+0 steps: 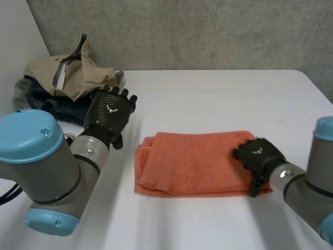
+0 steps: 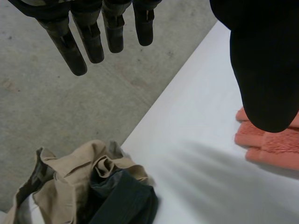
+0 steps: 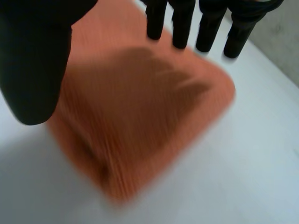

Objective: Fold the laundry.

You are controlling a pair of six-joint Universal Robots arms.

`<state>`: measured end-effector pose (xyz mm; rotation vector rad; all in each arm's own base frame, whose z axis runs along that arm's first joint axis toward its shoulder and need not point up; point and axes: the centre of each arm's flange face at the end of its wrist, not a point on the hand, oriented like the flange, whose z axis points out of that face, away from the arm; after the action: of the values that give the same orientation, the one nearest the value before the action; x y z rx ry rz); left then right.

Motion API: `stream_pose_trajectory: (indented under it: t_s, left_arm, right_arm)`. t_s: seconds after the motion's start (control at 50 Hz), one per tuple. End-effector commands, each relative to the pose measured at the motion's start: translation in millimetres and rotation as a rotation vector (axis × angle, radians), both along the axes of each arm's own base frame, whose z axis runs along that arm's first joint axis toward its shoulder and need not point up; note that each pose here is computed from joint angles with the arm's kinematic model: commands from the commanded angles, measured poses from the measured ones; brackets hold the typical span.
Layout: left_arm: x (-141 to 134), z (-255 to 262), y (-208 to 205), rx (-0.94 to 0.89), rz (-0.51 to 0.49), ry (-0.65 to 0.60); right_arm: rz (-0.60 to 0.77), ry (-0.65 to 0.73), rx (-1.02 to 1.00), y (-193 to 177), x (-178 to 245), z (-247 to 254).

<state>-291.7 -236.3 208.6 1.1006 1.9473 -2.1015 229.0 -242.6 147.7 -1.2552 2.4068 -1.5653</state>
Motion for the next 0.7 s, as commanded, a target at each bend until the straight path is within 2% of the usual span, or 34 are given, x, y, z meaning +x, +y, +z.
stream_pose_trajectory:
  t_s: [0.02,0.1,0.18,0.2,0.26,0.3,0.36,0.44,0.56,0.64,0.7]
  left_arm:
    - [-2,-8,3,0.018,-0.009,-0.012]
    - [-1,-8,4,0.019,-0.006,-0.013]
    - [0,-4,6,0.013,-0.002,-0.009]
    - [0,-3,6,0.008,0.000,-0.008]
    - [3,5,9,-0.005,0.003,0.003]
    - [6,8,11,-0.011,0.006,0.006]
    - [7,8,13,-0.009,0.006,0.005]
    - [11,6,14,-0.002,0.015,0.000]
    - [12,9,9,0.001,0.028,0.034]
    - [7,20,5,-0.008,0.021,0.108]
    - [-3,36,4,-0.024,-0.005,0.189]
  right_arm:
    - [-0.042,0.196,-0.148,-24,-34,-14]
    - [-0.046,0.202,-0.262,-37,-28,0]
    - [0.092,0.117,-0.391,-19,22,32]
    - [0.165,0.079,-0.439,-7,46,43]
    - [0.281,0.020,-0.495,15,78,56]
    - [0.398,-0.014,-0.508,35,102,53]
    - [0.579,-0.026,-0.437,65,130,23]
    - [0.724,-0.018,-0.363,97,150,-4]
    - [0.703,-0.063,-0.290,99,151,1]
    - [0.549,-0.219,-0.250,74,137,36]
    - [0.333,-0.418,-0.190,44,101,77]
